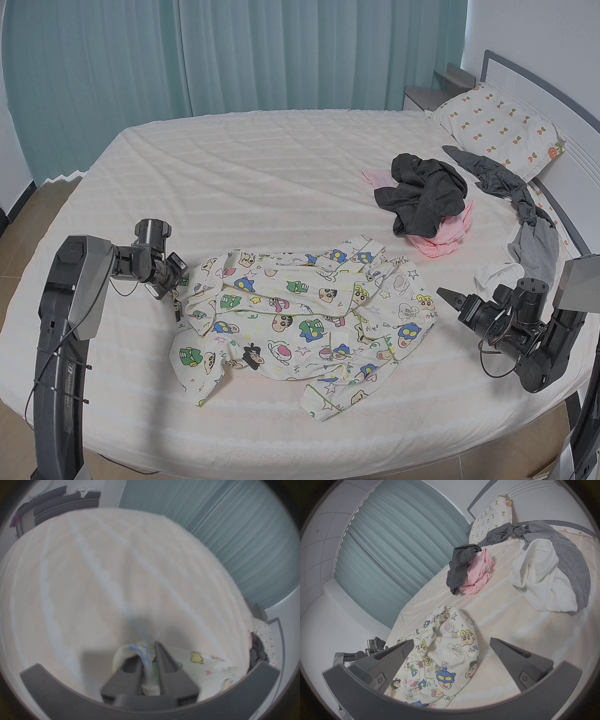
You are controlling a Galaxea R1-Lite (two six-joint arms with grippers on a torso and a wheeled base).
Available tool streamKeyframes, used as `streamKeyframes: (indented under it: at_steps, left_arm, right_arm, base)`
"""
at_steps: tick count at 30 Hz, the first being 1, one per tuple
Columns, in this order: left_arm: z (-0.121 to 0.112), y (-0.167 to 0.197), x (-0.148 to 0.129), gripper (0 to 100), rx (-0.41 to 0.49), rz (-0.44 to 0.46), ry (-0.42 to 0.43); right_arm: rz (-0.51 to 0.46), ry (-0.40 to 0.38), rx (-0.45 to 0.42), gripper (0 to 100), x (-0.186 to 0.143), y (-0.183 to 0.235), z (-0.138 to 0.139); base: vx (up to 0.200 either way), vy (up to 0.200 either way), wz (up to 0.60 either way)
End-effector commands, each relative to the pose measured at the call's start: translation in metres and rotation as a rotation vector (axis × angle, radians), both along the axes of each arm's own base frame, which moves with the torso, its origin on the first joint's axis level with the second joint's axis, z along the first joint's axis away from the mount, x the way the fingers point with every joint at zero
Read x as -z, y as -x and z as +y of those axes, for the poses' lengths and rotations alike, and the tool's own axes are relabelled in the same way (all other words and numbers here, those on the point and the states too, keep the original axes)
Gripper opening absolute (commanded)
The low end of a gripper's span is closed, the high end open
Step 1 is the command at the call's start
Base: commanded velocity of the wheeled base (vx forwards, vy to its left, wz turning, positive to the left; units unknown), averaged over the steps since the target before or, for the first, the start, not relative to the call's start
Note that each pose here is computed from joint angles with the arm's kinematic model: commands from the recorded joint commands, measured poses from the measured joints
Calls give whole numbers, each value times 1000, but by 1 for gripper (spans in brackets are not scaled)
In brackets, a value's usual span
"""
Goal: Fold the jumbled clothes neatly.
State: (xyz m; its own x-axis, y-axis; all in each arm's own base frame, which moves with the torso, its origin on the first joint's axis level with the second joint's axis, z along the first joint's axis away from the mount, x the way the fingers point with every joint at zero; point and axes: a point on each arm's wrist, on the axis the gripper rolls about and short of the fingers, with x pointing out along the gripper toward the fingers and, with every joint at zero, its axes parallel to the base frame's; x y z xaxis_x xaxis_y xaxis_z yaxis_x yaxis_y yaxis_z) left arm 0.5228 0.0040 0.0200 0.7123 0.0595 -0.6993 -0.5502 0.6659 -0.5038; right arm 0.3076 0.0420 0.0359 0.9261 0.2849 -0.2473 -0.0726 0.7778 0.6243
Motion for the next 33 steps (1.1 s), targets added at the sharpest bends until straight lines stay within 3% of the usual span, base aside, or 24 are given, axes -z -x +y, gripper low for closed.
streamKeyframes:
  at_steps: [1,4,7,16,23,26,29,33]
  left_arm:
    - [9,7,80,100,-30,203,-2]
    - [10,7,69,100,-73,190,31]
    - [14,8,19,100,-135,126,110]
    - [22,21,-86,100,-34,-63,242]
    - [24,24,-131,100,29,-235,268]
    - [22,28,-142,100,41,-246,271]
    - [15,41,-166,100,125,-251,282]
    - [10,77,-253,100,341,-501,228]
  right_arm:
    - [17,3,-9,100,5,3,2]
    - [14,3,-9,100,4,3,2]
    - [17,3,-11,100,5,4,2]
    - [17,3,-16,100,4,6,3]
    - [21,1,-23,100,3,8,3]
    - [16,1,-23,100,2,8,3]
    - [12,0,-25,100,0,9,3]
    - [10,-3,-33,100,-1,10,3]
  base:
    - [0,0,0]
    - [0,0,0]
    - [0,0,0]
    - [0,0,0]
    - [0,0,0]
    - [0,0,0]
    - [0,0,0]
    - [0,0,0]
